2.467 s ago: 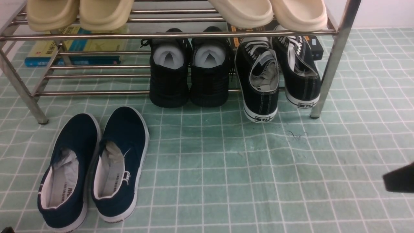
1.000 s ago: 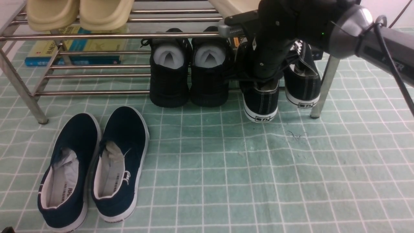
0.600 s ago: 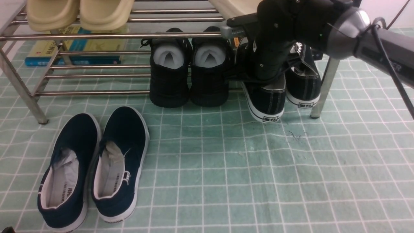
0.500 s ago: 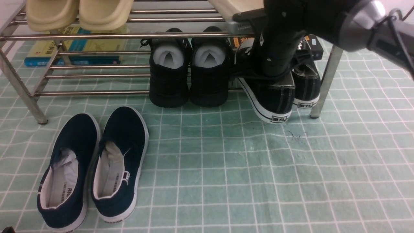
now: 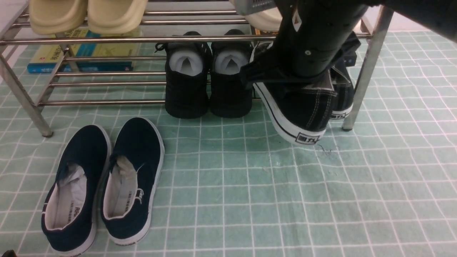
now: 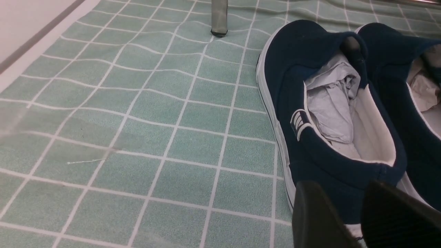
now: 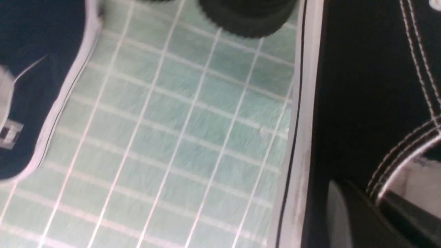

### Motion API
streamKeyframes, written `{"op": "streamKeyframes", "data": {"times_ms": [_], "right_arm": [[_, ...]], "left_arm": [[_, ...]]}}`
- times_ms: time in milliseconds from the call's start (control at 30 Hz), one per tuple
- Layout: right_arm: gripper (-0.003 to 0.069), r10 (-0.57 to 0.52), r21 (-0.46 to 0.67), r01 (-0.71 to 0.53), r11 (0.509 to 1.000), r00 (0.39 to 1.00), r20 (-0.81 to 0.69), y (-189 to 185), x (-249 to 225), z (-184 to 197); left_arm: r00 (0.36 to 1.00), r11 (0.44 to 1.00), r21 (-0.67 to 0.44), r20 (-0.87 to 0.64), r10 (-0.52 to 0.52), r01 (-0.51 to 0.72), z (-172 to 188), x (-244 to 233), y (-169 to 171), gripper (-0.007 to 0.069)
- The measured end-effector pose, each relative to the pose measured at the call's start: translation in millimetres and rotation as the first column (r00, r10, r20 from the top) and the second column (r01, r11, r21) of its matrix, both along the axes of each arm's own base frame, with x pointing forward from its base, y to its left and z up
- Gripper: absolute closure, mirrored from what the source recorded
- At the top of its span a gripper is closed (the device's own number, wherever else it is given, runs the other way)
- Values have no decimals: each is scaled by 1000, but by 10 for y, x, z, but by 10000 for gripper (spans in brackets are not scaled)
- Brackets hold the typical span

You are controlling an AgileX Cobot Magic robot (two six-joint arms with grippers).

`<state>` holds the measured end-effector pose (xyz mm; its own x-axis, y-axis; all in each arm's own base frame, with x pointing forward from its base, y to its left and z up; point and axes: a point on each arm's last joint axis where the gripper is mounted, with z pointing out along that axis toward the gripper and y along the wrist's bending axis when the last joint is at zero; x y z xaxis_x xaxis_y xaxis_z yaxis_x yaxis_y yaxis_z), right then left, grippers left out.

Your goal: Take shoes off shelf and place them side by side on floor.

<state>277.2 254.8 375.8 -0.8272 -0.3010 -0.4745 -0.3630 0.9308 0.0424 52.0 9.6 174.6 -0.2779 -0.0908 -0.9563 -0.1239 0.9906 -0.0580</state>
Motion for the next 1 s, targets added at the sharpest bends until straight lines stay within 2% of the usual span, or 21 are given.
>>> {"op": "streamKeyframes", "data": {"times_ms": [233,400,533,700,1000], "right_arm": [[641,6,26,-4,1000,997,-70,69,-698,-57],[638,-56,-5,55,998,993,-109,105,-1028,-248],[632,-151,-74,143,987,983,-105,82,-1043,-557],[622,-194,-96,189,977,980,-44,128,-931,-791],[612,-227,9,227,974,974,6,155,-499,-988]], "left_arm": [[1000,1000,2,0,0,0,0,0,1,386],[1000,1000,4,0,0,0,0,0,1,384],[1000,1000,15,0,1,-1,1,0,5,384],[1000,999,39,-1,3,-3,2,0,13,384],[1000,999,44,-2,4,-4,2,-1,15,384]]}}
